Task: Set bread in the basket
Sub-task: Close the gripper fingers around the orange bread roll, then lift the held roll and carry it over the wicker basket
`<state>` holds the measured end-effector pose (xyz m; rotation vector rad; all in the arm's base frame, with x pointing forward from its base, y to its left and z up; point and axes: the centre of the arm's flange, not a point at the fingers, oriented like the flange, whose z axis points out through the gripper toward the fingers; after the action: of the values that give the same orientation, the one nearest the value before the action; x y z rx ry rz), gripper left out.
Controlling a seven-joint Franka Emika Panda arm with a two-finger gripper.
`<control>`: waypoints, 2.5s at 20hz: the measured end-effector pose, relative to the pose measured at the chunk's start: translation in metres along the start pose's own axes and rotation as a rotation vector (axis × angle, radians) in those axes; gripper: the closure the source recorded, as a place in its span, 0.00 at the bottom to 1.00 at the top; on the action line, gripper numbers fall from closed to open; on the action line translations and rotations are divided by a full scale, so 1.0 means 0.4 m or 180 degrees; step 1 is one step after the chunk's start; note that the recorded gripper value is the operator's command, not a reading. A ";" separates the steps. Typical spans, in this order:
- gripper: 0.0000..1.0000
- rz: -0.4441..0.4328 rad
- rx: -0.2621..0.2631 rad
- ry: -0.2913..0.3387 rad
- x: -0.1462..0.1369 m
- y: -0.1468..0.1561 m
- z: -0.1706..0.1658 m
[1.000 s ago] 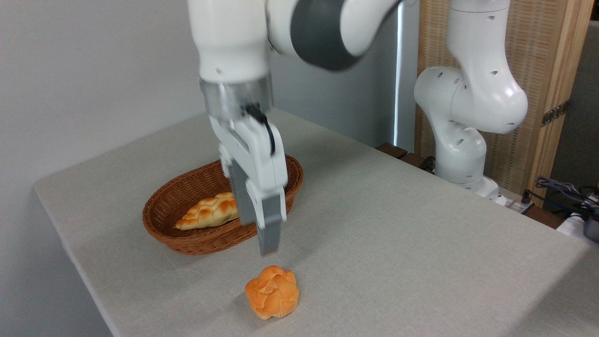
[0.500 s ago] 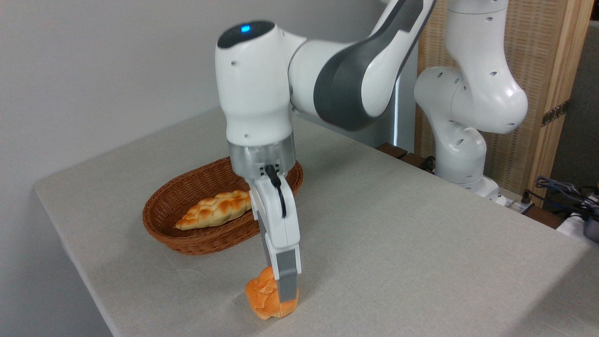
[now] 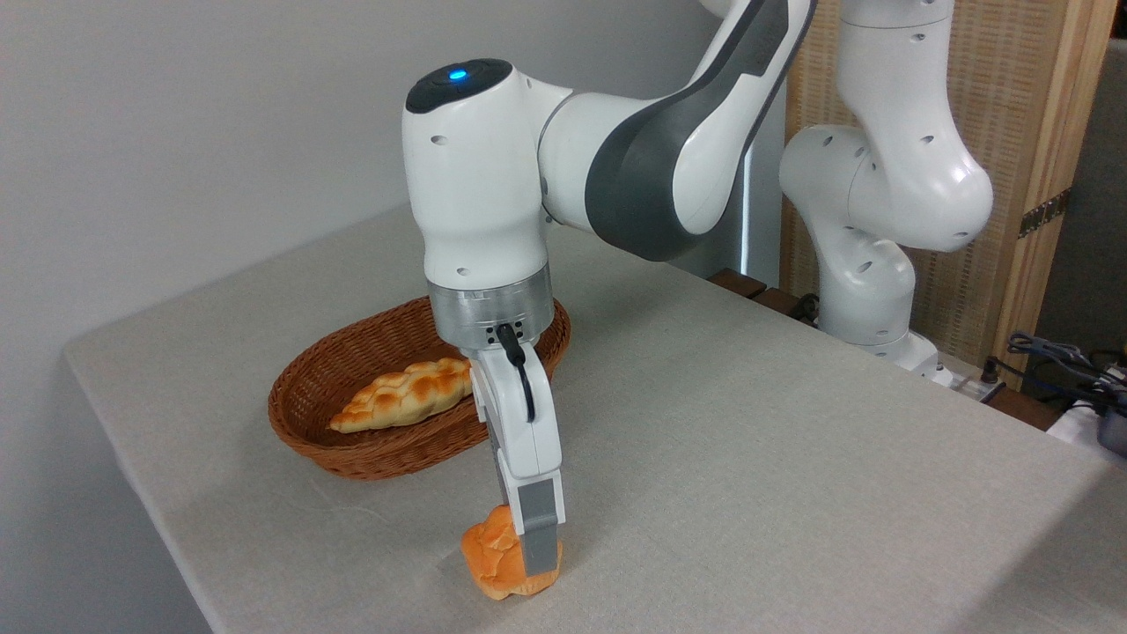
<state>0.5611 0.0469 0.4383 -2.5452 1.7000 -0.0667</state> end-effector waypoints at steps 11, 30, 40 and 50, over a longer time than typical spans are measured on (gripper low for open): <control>0.00 -0.0121 -0.0053 0.0173 0.007 0.002 -0.002; 0.11 -0.0039 -0.0131 0.0038 0.005 0.004 0.048; 0.69 -0.0007 -0.0147 0.0015 0.004 0.006 0.057; 0.79 -0.0007 -0.0156 0.0012 0.004 0.006 0.062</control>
<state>0.5616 0.0454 0.4135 -2.5833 1.7212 -0.0301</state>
